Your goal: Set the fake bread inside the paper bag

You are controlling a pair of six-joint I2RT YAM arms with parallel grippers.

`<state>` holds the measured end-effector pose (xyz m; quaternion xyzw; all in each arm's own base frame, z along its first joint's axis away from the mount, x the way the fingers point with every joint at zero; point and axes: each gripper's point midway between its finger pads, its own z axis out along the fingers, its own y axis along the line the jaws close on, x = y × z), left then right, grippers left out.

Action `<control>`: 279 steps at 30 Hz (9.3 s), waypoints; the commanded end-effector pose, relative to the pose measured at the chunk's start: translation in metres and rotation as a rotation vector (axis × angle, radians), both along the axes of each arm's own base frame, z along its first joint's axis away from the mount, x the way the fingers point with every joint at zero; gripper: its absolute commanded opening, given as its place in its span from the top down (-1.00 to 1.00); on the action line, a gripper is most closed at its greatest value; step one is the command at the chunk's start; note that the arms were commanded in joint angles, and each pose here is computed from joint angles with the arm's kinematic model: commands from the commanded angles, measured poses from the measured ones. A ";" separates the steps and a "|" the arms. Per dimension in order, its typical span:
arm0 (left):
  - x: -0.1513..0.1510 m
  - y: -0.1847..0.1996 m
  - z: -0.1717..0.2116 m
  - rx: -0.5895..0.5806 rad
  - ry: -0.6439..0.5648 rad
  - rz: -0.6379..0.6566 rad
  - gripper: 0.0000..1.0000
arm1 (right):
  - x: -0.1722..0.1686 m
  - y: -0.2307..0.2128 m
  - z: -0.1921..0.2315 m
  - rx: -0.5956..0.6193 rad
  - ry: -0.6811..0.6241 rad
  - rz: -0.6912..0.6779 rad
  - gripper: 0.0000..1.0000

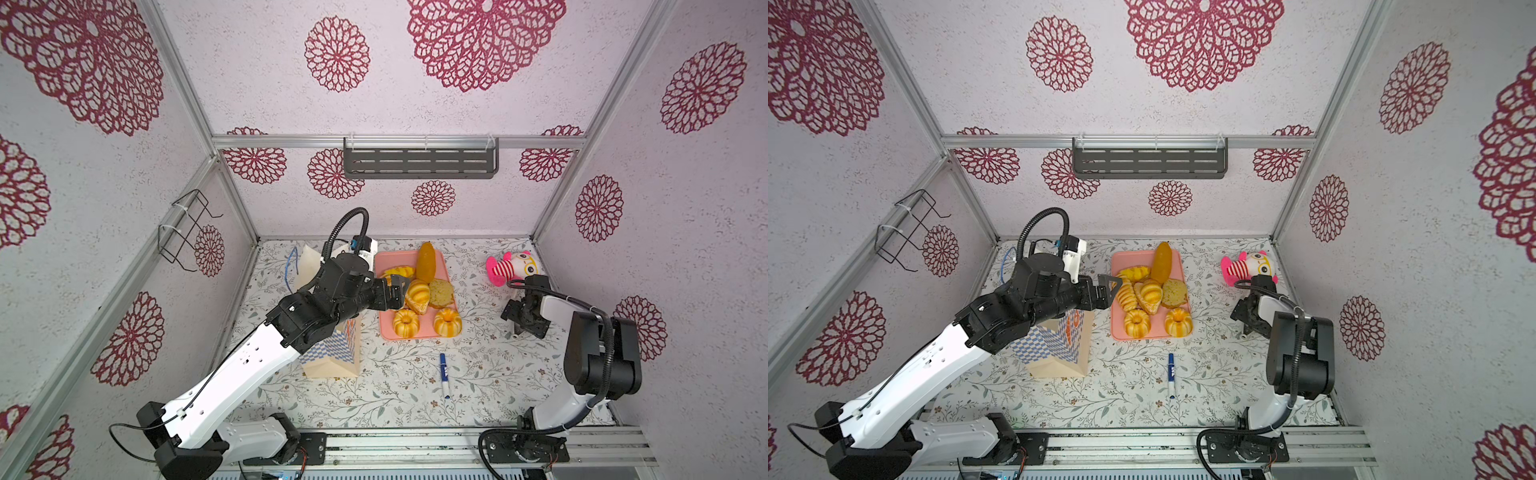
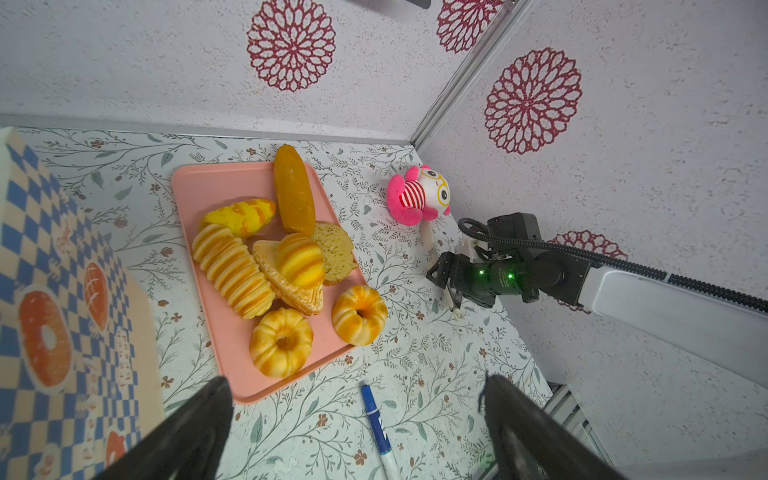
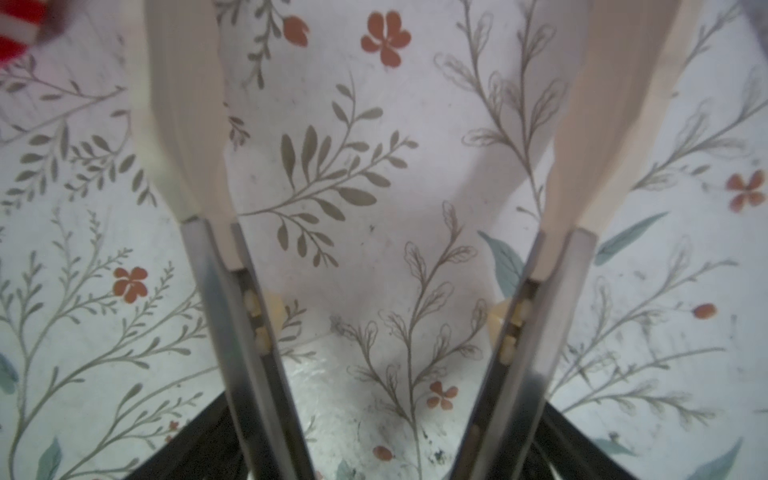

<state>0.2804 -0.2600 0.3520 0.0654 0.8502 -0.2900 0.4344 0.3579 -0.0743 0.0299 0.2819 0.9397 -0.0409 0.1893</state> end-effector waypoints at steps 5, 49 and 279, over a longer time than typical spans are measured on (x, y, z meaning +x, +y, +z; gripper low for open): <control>0.000 -0.002 -0.002 -0.002 0.006 0.006 -0.95 | 0.009 -0.006 0.001 -0.029 0.006 -0.001 -0.76; 0.001 0.112 0.083 0.282 -0.151 0.299 -0.95 | -0.048 0.139 0.164 0.116 -0.297 0.547 0.46; 0.004 0.217 -0.052 0.365 0.149 0.538 1.00 | -0.139 0.490 0.371 0.513 -0.630 1.394 0.27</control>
